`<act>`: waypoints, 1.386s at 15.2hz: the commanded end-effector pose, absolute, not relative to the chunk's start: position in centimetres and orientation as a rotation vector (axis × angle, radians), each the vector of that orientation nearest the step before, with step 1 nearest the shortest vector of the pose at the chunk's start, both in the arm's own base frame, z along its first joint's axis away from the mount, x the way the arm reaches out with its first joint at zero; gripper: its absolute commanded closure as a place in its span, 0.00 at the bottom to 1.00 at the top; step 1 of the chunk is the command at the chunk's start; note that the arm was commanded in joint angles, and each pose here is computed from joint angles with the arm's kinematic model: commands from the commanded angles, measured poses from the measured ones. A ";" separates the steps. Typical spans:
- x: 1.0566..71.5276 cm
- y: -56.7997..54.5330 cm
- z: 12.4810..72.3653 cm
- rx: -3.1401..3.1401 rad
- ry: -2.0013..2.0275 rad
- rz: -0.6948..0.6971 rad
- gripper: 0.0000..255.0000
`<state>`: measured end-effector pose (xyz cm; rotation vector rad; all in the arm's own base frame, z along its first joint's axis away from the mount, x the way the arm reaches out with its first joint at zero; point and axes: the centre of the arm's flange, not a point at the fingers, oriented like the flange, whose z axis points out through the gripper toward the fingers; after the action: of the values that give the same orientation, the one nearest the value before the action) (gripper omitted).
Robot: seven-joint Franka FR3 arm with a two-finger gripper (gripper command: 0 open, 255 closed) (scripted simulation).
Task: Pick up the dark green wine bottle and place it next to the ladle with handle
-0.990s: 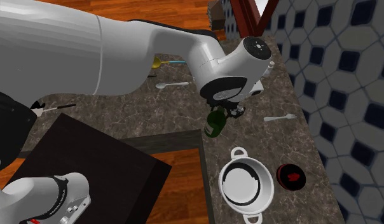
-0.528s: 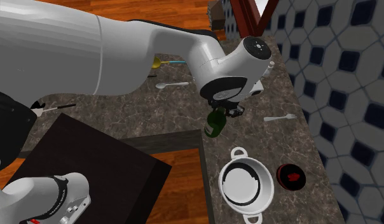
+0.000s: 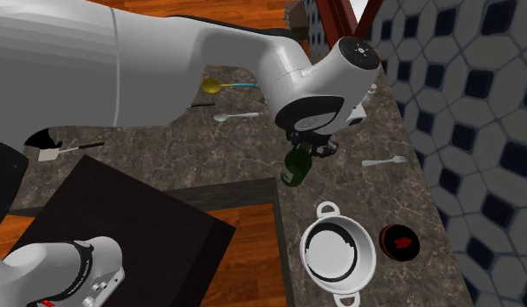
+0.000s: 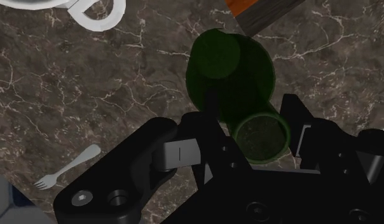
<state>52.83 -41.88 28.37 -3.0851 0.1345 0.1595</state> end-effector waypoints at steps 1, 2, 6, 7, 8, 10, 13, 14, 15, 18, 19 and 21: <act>52.8 -41.9 29.4 -3.085 0.135 0.159 1.00; 52.8 -41.9 30.0 -3.085 0.135 0.159 1.00; 52.8 -41.9 32.1 -3.085 0.135 0.159 1.00; 52.8 -41.9 32.6 -3.085 0.135 0.159 1.00; 52.8 -41.9 33.1 -3.085 0.135 0.159 1.00; 52.8 -41.9 34.2 -3.085 0.135 0.159 1.00; 52.8 -41.9 35.8 -3.085 0.135 0.159 1.00; 52.8 -41.9 36.3 -3.085 0.135 0.159 1.00; 52.8 -41.9 36.8 -3.085 0.135 0.159 1.00; 52.8 -41.9 38.1 -3.085 0.135 0.159 1.00; 53.7 -40.9 38.1 -3.085 0.135 0.159 1.00; 55.4 -38.9 38.1 -3.085 0.135 0.159 1.00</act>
<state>54.58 -39.81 38.06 -3.0850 0.1343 0.1600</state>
